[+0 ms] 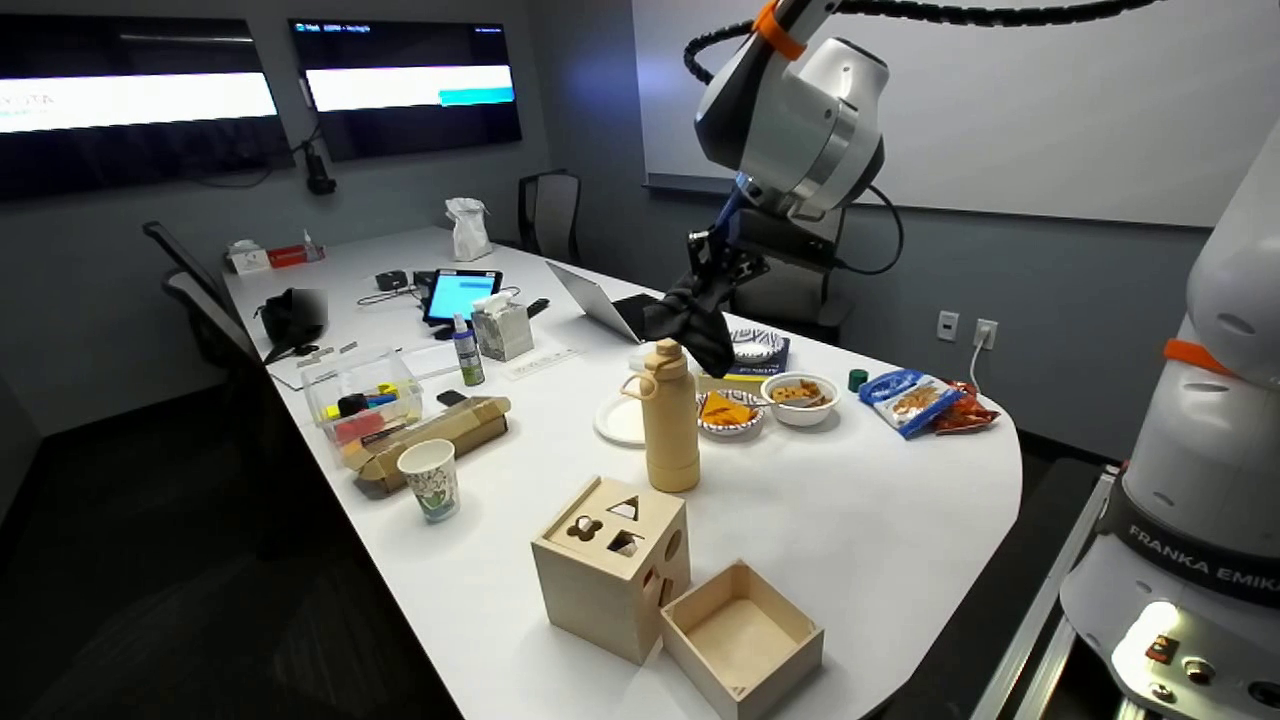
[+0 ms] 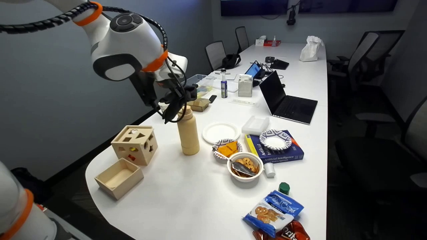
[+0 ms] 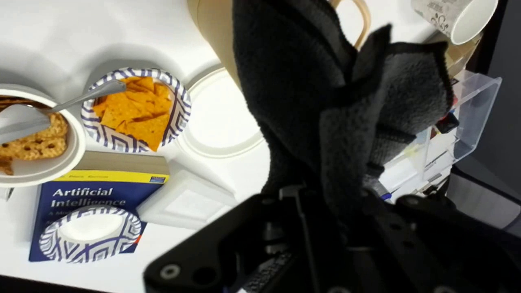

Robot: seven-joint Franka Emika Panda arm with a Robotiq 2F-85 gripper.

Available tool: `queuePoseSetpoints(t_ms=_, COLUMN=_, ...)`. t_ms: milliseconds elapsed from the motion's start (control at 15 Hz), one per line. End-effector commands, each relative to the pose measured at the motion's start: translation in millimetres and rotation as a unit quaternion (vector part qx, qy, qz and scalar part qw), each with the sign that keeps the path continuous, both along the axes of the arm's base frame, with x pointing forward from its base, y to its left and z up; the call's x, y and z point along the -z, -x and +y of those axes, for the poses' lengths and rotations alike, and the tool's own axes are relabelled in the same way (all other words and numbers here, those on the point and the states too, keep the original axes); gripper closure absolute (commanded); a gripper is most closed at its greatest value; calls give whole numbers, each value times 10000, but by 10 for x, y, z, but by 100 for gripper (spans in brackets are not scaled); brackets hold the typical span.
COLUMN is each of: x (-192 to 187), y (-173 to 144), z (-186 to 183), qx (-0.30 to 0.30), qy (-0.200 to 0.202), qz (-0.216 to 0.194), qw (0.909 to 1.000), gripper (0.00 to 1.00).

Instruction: Use the towel to wipe the bottle

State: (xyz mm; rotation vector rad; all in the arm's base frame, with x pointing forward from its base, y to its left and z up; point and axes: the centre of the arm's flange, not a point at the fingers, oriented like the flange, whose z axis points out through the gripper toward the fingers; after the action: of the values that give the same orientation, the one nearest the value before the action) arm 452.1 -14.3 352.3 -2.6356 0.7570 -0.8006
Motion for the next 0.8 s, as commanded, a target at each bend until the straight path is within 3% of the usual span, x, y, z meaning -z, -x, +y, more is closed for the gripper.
queuePoseSetpoints(t_ms=0, x=130, y=-345, z=7, qx=-49, qy=-68, qz=185, qw=9998, gripper=97)
queuePoseSetpoints(t_ms=733, x=626, y=-529, z=-316, qx=385, qy=-31, qz=653, qw=9971, gripper=97)
